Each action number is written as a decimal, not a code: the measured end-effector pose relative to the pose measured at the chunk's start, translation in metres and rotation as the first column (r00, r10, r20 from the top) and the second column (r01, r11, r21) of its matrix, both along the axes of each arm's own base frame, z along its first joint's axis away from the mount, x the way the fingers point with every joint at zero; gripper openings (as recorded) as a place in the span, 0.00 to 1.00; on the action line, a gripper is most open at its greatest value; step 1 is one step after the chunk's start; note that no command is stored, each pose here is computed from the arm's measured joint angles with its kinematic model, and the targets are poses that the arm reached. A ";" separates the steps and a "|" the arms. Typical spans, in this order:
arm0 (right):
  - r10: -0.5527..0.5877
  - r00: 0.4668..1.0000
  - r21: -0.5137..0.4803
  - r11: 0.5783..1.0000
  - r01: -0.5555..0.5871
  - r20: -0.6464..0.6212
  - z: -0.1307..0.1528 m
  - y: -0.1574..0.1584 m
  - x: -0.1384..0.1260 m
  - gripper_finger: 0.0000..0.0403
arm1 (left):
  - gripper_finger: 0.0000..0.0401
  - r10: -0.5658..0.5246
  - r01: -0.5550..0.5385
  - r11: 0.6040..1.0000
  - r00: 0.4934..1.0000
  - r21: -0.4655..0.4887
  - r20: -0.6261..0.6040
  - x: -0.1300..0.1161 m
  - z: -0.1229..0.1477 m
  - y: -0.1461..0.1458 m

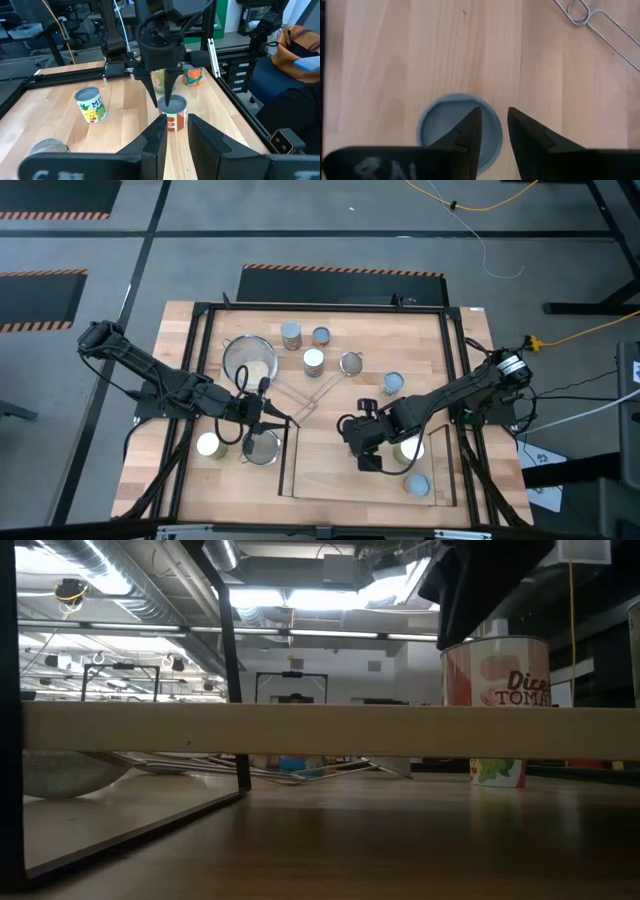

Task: Pick and place cans onto a shelf
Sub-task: Put the small canned tomatoes on the shelf

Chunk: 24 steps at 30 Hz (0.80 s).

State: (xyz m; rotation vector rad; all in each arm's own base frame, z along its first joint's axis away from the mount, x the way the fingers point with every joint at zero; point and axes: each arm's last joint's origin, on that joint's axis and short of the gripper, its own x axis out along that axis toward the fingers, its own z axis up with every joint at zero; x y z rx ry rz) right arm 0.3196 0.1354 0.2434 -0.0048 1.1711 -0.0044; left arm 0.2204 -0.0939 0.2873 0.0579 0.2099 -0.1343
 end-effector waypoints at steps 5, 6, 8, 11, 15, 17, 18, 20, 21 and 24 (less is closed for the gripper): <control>0.011 1.000 -0.013 1.000 -0.011 -0.018 -0.001 -0.001 -0.002 0.25 | 0.17 0.000 0.000 1.000 1.000 0.000 0.000 0.000 0.000 0.000; 0.018 1.000 -0.016 1.000 -0.018 -0.018 -0.001 -0.001 -0.002 0.25 | 0.17 0.000 0.000 1.000 1.000 0.000 0.000 0.000 0.000 0.000; 0.024 1.000 -0.018 1.000 -0.024 -0.019 -0.001 -0.001 -0.002 0.25 | 0.17 0.000 0.000 1.000 1.000 0.000 0.000 0.000 0.000 0.000; 0.024 1.000 -0.018 1.000 -0.025 -0.019 -0.001 -0.001 -0.002 0.25 | 0.17 0.000 0.000 1.000 1.000 0.000 0.000 0.000 0.000 0.000; 0.033 0.999 0.001 0.999 -0.033 -0.027 -0.001 0.000 -0.002 0.25 | 0.17 0.000 0.000 1.000 1.000 0.000 0.000 0.000 0.000 0.000; 0.035 0.999 0.002 0.999 -0.035 -0.028 -0.001 0.000 -0.002 0.25 | 0.17 0.000 0.000 1.000 1.000 0.000 0.000 0.000 0.000 0.000; 0.036 0.999 0.002 0.999 -0.036 -0.028 -0.001 0.000 -0.002 0.25 | 0.17 0.000 0.000 1.000 1.000 0.000 0.000 0.000 0.000 0.000; 0.037 0.999 0.001 0.999 -0.037 -0.029 -0.001 0.000 -0.002 0.25 | 0.17 0.000 0.000 1.000 1.000 0.000 0.000 0.000 0.000 0.000; 0.044 0.999 -0.002 0.999 -0.044 -0.030 -0.001 0.000 -0.002 0.25 | 0.17 0.000 0.000 1.000 1.000 0.000 0.000 0.000 0.000 0.000; 0.060 0.997 -0.014 0.998 -0.060 -0.046 -0.005 0.000 -0.001 0.25 | 0.17 0.000 0.000 1.000 1.000 0.000 0.000 0.000 0.000 0.000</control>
